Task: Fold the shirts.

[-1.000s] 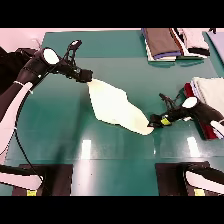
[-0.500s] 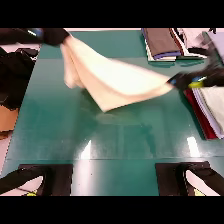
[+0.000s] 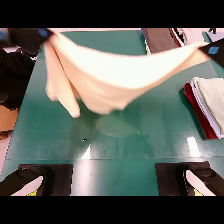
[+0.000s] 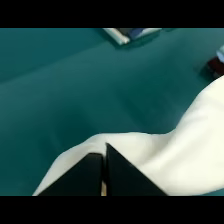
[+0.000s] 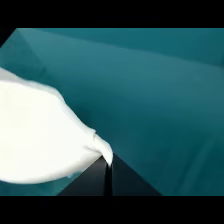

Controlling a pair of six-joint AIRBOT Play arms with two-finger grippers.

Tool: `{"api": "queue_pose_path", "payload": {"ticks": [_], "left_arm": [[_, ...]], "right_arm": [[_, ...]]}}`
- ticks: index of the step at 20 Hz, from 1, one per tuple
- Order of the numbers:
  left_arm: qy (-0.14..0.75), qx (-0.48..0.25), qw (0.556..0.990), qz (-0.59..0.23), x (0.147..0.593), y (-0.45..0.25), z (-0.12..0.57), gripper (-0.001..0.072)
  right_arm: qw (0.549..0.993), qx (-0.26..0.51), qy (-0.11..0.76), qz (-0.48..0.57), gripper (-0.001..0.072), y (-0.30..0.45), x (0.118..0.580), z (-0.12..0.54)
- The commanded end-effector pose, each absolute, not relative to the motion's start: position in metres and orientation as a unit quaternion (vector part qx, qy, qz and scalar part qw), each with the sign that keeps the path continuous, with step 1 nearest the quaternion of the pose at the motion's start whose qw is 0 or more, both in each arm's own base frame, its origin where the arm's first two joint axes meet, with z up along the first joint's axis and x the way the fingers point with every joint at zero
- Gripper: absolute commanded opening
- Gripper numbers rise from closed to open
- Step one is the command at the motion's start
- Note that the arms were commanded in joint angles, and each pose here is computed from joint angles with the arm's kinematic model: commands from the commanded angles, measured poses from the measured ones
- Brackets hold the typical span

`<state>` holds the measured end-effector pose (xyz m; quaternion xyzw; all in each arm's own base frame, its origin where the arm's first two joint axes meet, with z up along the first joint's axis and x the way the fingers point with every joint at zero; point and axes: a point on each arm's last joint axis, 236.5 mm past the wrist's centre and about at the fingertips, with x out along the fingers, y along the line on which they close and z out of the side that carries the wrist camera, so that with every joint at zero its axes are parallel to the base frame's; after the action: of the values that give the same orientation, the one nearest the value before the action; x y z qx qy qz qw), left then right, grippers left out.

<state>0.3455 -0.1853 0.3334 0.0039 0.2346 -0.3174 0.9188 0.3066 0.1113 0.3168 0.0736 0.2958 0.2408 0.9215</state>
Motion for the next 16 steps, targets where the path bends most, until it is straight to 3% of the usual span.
{"api": "queue_pose_path", "payload": {"ticks": [1,4,5,6,7,10,13,16], "left_arm": [[0.370,0.005,0.868,-0.331,0.339,-0.202,0.216,0.0025],[0.483,0.027,0.799,-0.359,0.293,-0.223,0.106,0.0028],[0.512,0.029,0.776,-0.366,0.275,-0.227,0.079,0.0117],[0.530,0.027,0.763,-0.369,0.264,-0.229,0.064,0.0387],[0.538,0.023,0.758,-0.367,0.260,-0.228,0.060,0.0504],[0.487,0.000,0.805,-0.340,0.290,-0.206,0.104,0.0500],[0.417,-0.053,0.873,-0.249,0.343,-0.143,0.152,0.0500],[0.456,-0.104,0.867,-0.172,0.356,-0.089,0.112,0.0500]], "right_arm": [[0.888,0.087,0.370,0.257,0.0013,0.128,0.319,0.260],[0.862,0.106,0.427,0.252,0.0013,0.134,0.334,0.204],[0.853,0.111,0.444,0.250,0.0013,0.134,0.335,0.189],[0.846,0.115,0.457,0.248,0.0013,0.134,0.335,0.177],[0.841,0.117,0.467,0.246,0.0013,0.134,0.335,0.168],[0.842,0.121,0.467,0.242,0.0013,0.133,0.337,0.163],[0.855,0.122,0.443,0.239,0.0013,0.132,0.342,0.173],[0.864,0.121,0.426,0.239,0.0013,0.131,0.340,0.184]]}}
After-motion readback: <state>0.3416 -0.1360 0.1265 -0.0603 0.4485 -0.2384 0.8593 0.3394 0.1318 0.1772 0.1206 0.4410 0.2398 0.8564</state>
